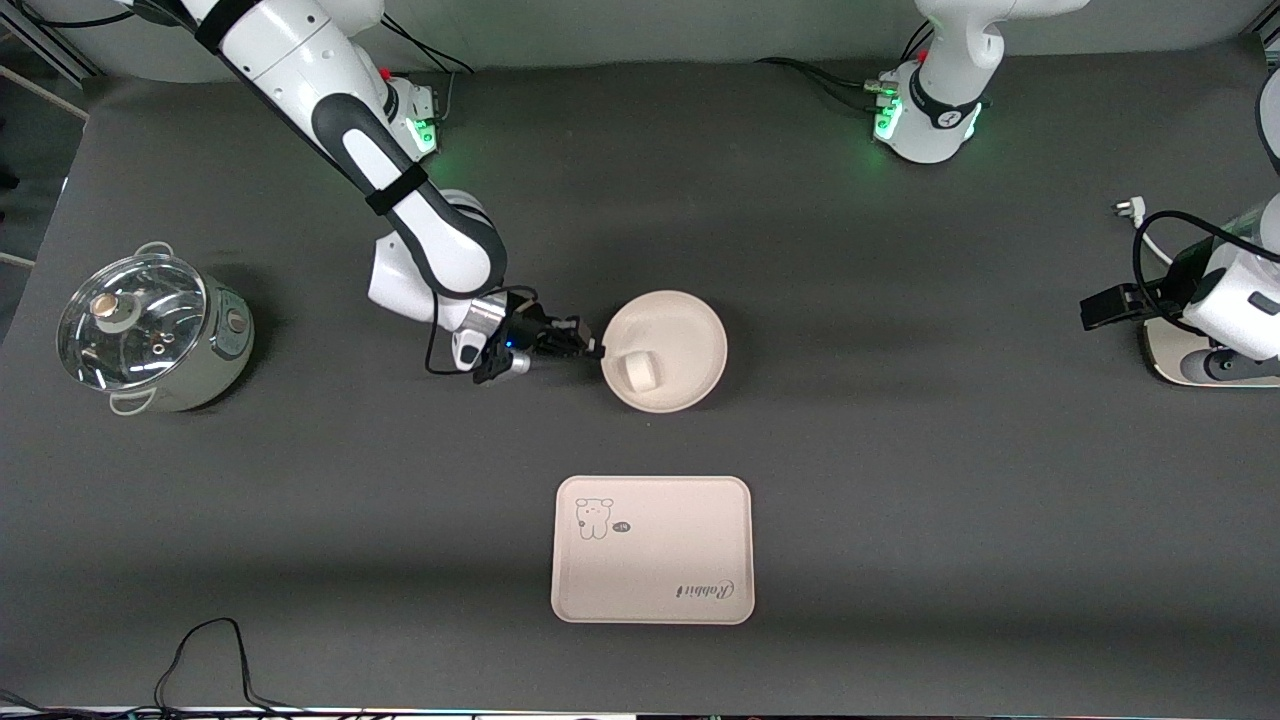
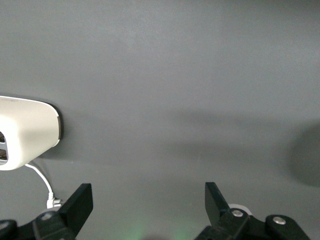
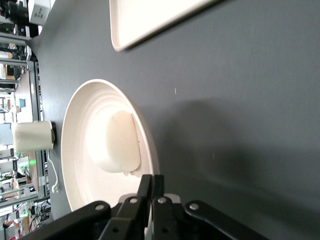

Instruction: Place bun in plate and plate on tray

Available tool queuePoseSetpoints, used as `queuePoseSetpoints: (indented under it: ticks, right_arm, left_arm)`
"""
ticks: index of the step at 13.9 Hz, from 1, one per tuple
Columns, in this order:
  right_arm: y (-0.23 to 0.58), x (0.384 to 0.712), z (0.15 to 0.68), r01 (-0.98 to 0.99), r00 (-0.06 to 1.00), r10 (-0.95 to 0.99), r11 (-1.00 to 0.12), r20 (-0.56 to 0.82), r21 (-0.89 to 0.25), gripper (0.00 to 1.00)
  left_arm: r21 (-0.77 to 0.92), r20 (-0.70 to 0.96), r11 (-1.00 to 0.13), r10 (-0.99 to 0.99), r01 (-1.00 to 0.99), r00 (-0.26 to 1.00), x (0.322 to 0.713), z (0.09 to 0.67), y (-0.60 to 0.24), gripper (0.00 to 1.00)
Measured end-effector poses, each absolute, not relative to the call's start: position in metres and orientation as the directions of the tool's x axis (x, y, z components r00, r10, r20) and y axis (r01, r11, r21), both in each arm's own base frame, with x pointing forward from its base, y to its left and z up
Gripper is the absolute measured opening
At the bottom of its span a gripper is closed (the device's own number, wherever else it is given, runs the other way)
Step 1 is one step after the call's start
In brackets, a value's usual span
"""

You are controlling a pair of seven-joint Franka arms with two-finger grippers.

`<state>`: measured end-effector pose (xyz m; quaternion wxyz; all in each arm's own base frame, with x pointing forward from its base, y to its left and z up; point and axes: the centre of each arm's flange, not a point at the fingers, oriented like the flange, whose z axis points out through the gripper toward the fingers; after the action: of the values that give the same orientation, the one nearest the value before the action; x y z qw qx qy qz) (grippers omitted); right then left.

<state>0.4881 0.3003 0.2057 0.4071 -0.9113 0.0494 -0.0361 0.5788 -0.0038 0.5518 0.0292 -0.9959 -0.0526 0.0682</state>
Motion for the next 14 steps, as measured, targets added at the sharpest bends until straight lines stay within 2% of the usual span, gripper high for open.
queuePoseSetpoints:
  ticks: [5,10,14]
  right_arm:
    - [0.286,0.584,0.237,-0.078,0.993,-0.120,-0.667,0.003,-0.741,0.04]
    - [0.306,0.667,0.276,-0.054,0.993,-0.112,-0.726,0.039,-0.685,0.04]
    - [0.306,0.715,0.262,-0.064,0.988,-0.141,-0.730,0.058,-0.680,0.04]
  left_arm:
    - [-0.063,-0.132,-0.994,0.099,0.091,0.986,0.579,0.552,-0.009,1.00]
    - [-0.061,-0.144,-0.995,0.090,0.082,0.986,0.577,0.552,-0.016,1.00]
    - [-0.060,-0.134,-0.992,0.116,0.108,0.984,0.579,0.555,-0.026,1.00]
